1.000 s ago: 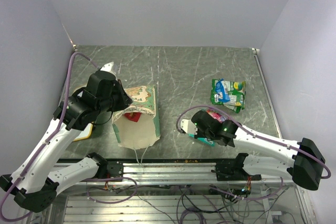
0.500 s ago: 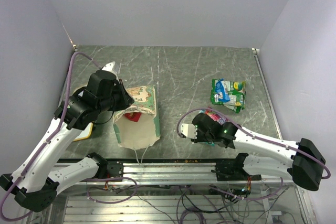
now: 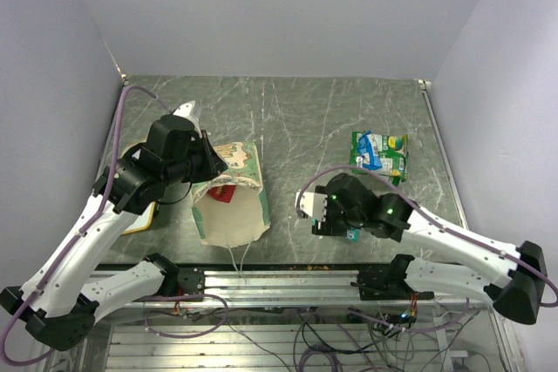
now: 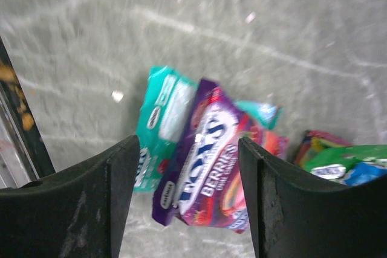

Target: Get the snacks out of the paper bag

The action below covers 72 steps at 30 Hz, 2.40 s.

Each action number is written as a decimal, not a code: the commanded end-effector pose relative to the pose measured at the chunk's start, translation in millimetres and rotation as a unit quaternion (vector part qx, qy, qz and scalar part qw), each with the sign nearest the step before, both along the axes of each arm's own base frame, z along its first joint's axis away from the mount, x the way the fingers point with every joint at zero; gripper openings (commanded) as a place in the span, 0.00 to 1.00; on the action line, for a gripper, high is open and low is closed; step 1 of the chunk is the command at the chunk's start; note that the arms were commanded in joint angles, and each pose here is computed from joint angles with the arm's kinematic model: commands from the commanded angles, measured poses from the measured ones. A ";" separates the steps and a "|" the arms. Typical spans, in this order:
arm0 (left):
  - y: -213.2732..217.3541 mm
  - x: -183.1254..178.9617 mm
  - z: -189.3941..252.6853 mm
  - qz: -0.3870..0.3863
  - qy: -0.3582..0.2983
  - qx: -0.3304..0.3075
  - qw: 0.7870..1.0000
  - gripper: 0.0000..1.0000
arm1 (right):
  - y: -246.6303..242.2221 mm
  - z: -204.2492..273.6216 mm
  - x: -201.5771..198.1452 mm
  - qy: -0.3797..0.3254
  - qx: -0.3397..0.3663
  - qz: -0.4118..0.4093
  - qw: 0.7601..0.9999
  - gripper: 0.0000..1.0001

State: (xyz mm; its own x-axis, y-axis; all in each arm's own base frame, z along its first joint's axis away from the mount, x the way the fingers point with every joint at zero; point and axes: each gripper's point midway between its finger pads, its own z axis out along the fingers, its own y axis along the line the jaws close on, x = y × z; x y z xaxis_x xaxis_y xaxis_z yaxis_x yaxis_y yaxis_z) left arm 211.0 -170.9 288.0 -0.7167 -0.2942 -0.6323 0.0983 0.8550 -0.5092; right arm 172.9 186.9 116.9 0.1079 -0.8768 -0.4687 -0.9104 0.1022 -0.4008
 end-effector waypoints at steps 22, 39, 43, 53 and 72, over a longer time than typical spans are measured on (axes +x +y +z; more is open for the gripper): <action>-54.0 18.3 -0.8 -0.120 -0.023 -0.031 0.992 0.07 | 203.9 72.6 -10.6 -0.100 0.334 0.065 0.935 0.38; -67.5 19.6 16.6 -0.154 -0.071 -0.066 0.983 0.07 | 246.0 -10.0 51.2 -0.158 0.400 -0.035 0.902 0.36; -69.3 16.1 25.9 -0.167 -0.073 -0.068 0.981 0.07 | 252.0 -16.6 61.9 -0.157 0.409 -0.059 0.897 0.43; -70.4 9.1 24.8 -0.183 -0.059 -0.066 0.979 0.07 | 260.1 -33.4 71.0 -0.144 0.417 -0.067 0.895 0.59; -60.8 2.1 -16.5 -0.162 -0.025 -0.055 0.985 0.07 | 255.1 -12.8 54.4 -0.064 0.469 -0.049 0.879 0.66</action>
